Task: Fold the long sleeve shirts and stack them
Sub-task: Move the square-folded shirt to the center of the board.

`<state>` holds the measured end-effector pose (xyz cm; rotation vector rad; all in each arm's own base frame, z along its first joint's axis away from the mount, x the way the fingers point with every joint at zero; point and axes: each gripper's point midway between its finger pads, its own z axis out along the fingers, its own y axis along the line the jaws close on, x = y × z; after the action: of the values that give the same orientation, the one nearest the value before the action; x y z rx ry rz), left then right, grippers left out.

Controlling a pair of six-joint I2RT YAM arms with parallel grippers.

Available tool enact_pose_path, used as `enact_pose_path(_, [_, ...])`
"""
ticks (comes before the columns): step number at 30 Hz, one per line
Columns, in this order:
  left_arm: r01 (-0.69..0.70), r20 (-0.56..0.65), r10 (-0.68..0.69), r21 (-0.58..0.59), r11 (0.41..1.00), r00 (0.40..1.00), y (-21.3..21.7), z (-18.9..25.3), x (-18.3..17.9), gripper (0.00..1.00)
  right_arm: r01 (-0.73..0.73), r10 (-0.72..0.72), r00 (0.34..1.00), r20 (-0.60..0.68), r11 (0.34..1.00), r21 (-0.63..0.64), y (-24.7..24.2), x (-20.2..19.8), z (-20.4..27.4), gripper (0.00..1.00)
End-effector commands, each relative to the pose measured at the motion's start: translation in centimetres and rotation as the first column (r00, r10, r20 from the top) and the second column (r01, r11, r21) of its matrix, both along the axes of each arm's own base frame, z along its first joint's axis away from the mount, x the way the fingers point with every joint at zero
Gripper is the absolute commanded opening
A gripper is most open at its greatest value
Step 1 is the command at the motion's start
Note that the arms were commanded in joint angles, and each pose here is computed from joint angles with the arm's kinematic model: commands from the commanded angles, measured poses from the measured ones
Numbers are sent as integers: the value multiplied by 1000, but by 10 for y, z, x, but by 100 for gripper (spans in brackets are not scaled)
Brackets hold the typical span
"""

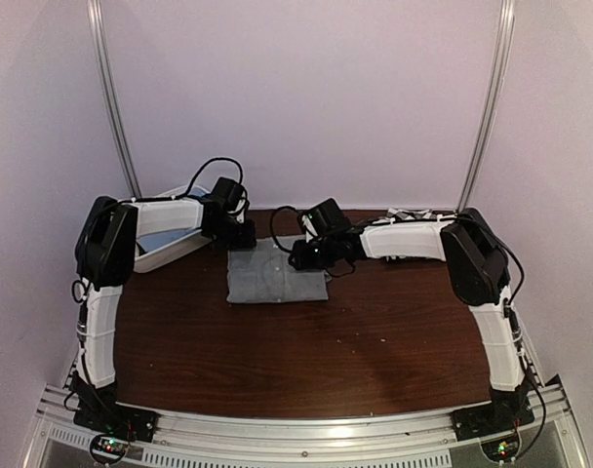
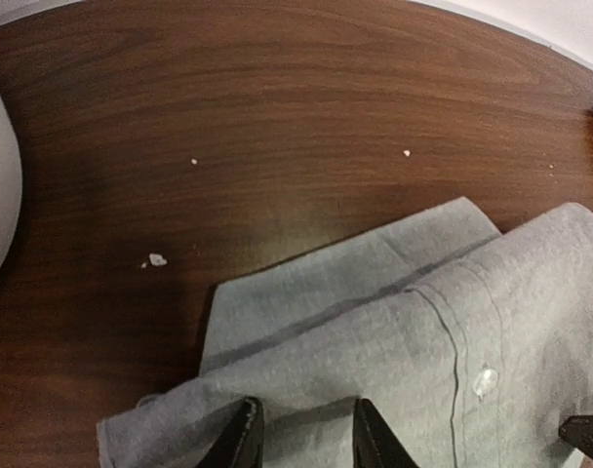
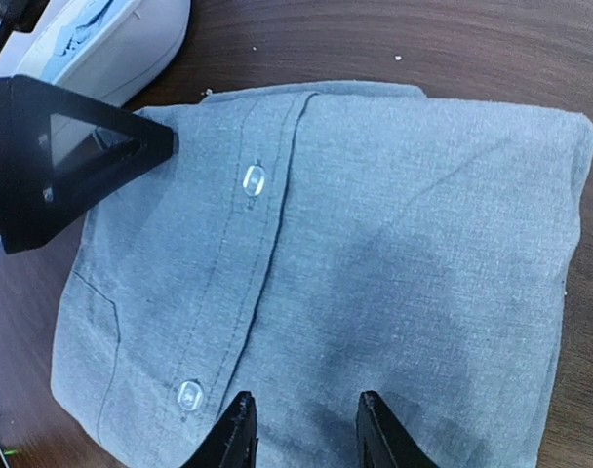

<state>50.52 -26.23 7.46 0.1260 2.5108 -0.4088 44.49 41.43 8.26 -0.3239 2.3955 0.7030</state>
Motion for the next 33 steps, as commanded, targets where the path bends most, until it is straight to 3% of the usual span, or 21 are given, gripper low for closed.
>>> enact_pose_path(1, [4, 30, -6, 57, 998, 1000, 0, -8, 27, 32, 21, -21, 1000, -6, 997, -72, -4, 4, -20, 37])
enact_pose_path(7, [16, -19, -14, 91, 996, 1000, 0, -41, 28, 32, 27, -33, 999, -39, 991, -132, -18, -7, -39, 41])
enact_pose_path(13, [88, -94, -85, 28, 996, 992, -15, -58, 8, 32, 7, -19, 997, -73, 987, -159, -30, -27, -48, 42])
enact_pose_path(19, [130, -93, -132, -28, 991, 987, -29, -39, -17, 32, -24, 6, 995, -103, 985, -170, -41, -64, -52, 42])
enact_pose_path(28, [199, -116, -209, -89, 976, 971, -49, -20, -82, 32, -34, 16, 988, -152, 992, -120, -61, -140, -46, 42])
enact_pose_path(33, [204, -79, -211, -90, 975, 974, -45, 8, -100, 33, -24, 14, 992, -129, 997, -71, -63, -163, -13, 41])
